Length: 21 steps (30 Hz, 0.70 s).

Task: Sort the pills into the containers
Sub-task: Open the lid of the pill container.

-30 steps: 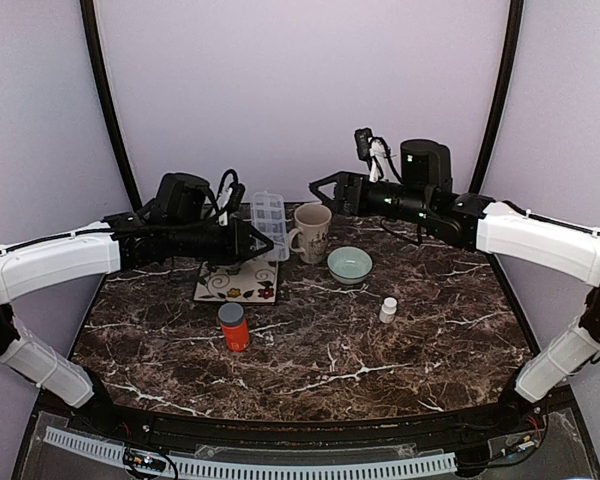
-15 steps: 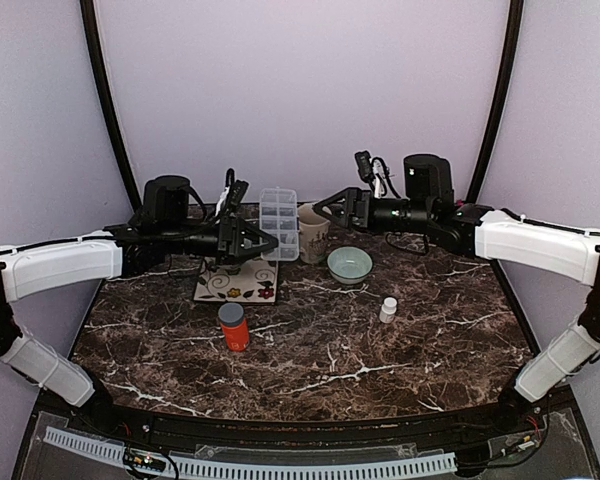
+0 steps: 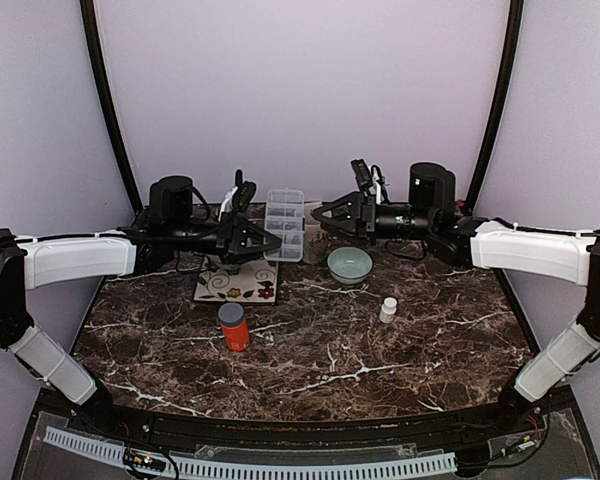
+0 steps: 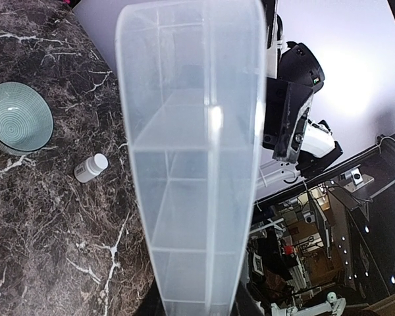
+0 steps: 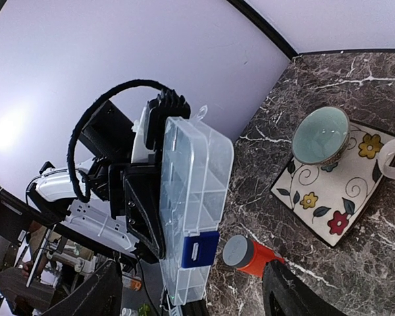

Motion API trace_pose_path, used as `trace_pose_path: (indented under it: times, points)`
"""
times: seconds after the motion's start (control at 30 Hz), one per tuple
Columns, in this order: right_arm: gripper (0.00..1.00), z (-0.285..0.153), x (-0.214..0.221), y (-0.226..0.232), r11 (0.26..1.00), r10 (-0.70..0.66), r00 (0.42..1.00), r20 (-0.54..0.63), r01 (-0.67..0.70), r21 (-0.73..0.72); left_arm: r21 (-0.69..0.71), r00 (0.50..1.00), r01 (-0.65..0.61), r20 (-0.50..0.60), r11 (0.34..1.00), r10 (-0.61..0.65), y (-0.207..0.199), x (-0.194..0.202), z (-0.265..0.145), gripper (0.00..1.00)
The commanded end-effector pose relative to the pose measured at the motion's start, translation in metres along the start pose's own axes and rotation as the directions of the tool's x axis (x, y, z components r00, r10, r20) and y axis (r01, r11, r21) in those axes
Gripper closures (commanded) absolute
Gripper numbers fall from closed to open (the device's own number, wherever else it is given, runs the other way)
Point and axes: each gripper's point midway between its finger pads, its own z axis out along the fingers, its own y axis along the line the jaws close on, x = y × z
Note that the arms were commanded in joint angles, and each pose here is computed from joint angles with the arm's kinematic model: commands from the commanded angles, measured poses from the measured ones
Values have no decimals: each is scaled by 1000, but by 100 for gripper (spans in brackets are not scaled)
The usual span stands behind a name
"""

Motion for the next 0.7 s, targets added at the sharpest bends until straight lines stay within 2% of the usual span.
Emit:
trace_pose_path:
  times: [0.0,0.43,0.67]
  points:
    - [28,-1,4,12,996,9,1000,-23,-11,-83,63,998,-59,10,996,59,-17,-9,-3,100]
    - [34,19,13,15,990,32,997,-69,-41,-132,80,999,-52,-11,995,53,-15,-10,1,100]
    - [41,27,11,13,989,38,996,-80,-49,-142,88,999,-44,-25,995,47,-11,-8,3,100]
